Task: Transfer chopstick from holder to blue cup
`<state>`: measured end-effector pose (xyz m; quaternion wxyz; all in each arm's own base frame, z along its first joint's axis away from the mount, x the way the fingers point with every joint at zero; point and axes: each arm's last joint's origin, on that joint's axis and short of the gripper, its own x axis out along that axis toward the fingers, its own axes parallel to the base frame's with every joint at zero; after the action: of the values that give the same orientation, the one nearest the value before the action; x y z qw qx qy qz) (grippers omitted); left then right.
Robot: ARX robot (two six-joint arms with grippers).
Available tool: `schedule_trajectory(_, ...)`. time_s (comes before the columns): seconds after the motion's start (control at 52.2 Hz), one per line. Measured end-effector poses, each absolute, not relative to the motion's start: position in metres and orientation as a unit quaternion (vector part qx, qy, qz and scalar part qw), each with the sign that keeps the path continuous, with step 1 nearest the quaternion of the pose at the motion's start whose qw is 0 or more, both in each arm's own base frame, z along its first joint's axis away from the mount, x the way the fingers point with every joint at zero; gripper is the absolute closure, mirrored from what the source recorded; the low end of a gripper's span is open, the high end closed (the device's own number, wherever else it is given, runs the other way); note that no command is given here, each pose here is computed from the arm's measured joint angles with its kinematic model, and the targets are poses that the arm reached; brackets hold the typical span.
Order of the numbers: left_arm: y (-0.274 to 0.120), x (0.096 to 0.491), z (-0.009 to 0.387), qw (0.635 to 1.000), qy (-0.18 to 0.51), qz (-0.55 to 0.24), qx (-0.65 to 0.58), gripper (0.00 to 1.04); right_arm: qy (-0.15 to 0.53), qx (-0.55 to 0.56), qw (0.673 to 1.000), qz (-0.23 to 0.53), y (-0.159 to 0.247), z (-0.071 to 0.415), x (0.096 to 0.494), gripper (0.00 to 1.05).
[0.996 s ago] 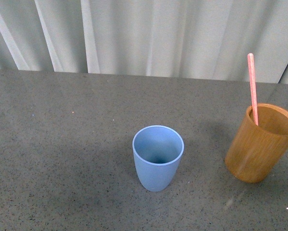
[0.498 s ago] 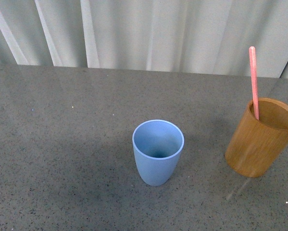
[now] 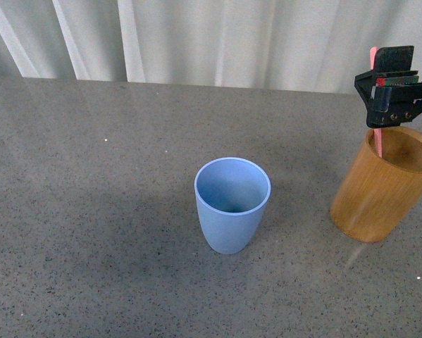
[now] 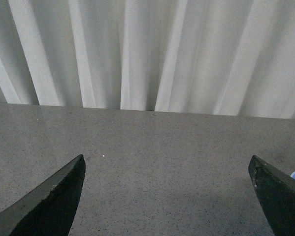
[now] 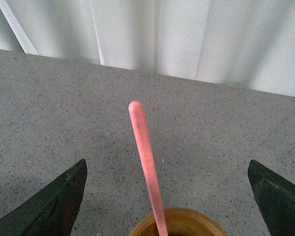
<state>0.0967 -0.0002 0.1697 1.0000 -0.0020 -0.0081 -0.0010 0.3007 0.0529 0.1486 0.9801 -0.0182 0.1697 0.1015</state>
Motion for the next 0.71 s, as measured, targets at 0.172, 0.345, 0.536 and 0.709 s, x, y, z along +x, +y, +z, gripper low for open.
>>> schedule_trajectory(0.172, 0.000, 0.097, 0.170, 1.000, -0.008, -0.001, -0.002, 0.07, 0.169, -0.014, 0.980, 0.102, 0.056, 0.144, 0.315, 0.10)
schedule_trajectory(0.345, 0.000, 0.097, 0.170, 1.000, -0.008, -0.001, -0.002, 0.07, 0.169, -0.008, 0.980, 0.102, 0.057, 0.140, 0.322, 0.12)
schedule_trajectory(0.536, 0.000, 0.097, 0.170, 1.000, -0.008, -0.001, -0.002, 0.07, 0.169, -0.008, 0.980, 0.104, 0.060, 0.137, 0.328, 0.45)
schedule_trajectory(0.709, 0.000, 0.097, 0.170, 1.000, -0.008, -0.001, -0.002, 0.07, 0.168, -0.008, 0.980, 0.108, 0.062, 0.136, 0.329, 0.79)
